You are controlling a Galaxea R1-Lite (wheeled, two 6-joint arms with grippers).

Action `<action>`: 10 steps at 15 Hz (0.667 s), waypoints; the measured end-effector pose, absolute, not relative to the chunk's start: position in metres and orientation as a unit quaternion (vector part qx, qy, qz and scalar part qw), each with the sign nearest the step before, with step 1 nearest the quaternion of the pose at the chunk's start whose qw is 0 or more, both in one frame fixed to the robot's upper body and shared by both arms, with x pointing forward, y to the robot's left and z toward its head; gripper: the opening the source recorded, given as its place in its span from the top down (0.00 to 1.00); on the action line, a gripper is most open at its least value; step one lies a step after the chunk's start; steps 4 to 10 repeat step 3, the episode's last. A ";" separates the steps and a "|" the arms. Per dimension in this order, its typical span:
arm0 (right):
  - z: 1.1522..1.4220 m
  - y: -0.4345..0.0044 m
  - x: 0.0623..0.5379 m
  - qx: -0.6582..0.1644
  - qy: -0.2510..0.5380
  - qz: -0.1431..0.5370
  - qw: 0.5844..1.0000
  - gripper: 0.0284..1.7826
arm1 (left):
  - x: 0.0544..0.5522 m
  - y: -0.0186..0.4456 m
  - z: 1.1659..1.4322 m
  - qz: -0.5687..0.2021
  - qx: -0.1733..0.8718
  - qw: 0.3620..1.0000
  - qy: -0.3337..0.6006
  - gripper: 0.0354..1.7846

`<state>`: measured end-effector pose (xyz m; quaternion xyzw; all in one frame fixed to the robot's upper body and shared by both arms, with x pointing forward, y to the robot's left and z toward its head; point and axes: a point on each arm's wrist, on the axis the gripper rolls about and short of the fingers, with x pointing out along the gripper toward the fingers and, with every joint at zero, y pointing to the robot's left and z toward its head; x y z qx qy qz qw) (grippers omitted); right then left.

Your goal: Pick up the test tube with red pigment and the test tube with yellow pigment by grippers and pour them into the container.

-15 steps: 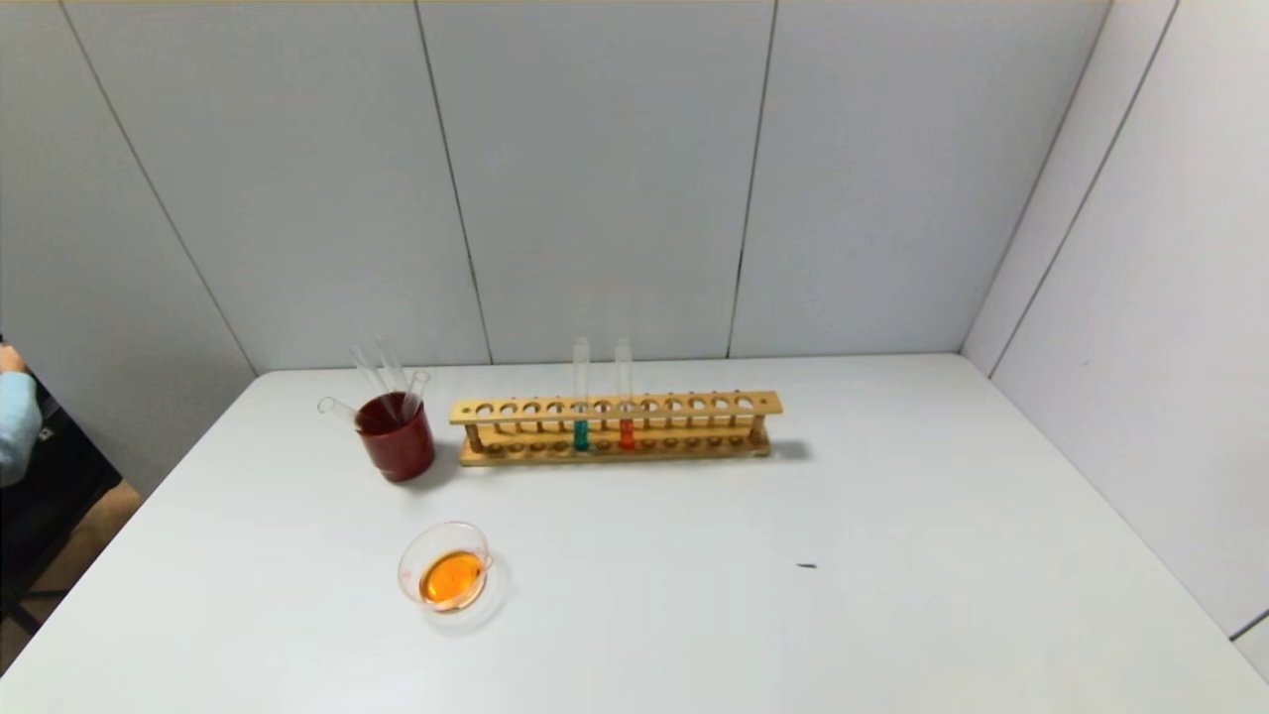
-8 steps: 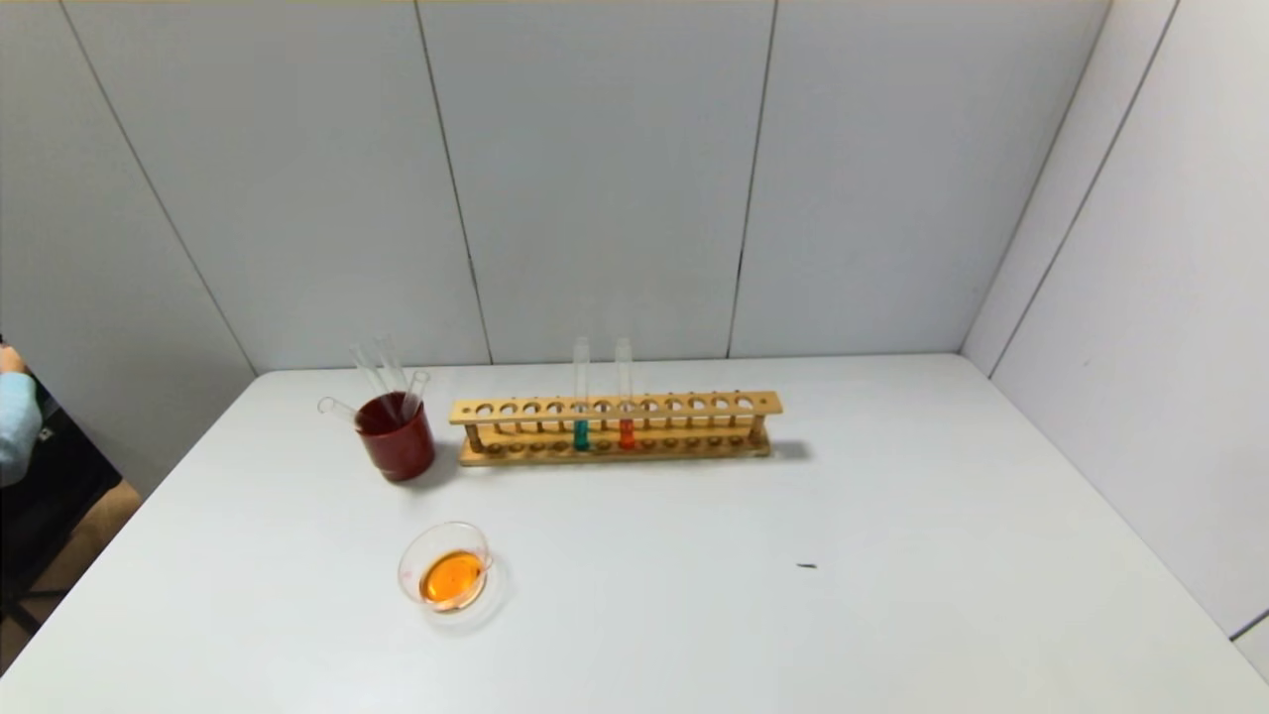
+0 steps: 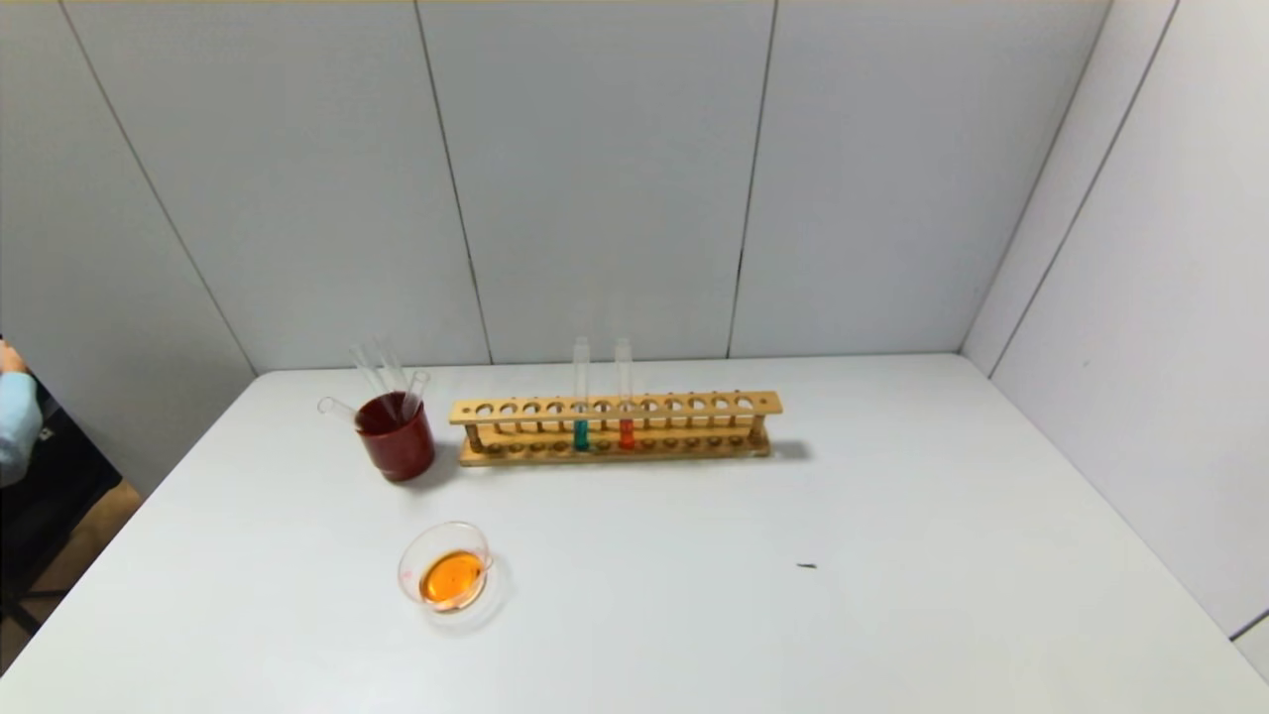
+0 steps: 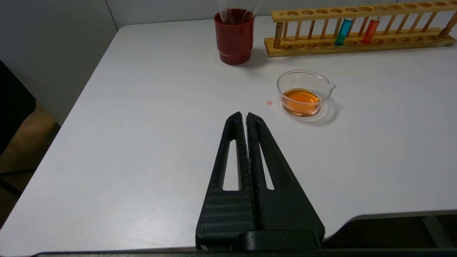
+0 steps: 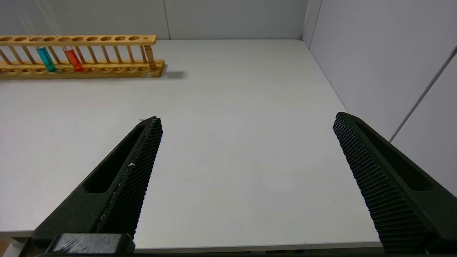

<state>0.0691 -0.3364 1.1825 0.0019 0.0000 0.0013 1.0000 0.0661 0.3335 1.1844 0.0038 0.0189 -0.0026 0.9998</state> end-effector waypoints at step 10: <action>1.182 -0.336 0.069 0.002 0.000 0.001 1.000 0.02 | 0.066 0.334 1.184 -0.003 0.004 1.000 0.019 0.97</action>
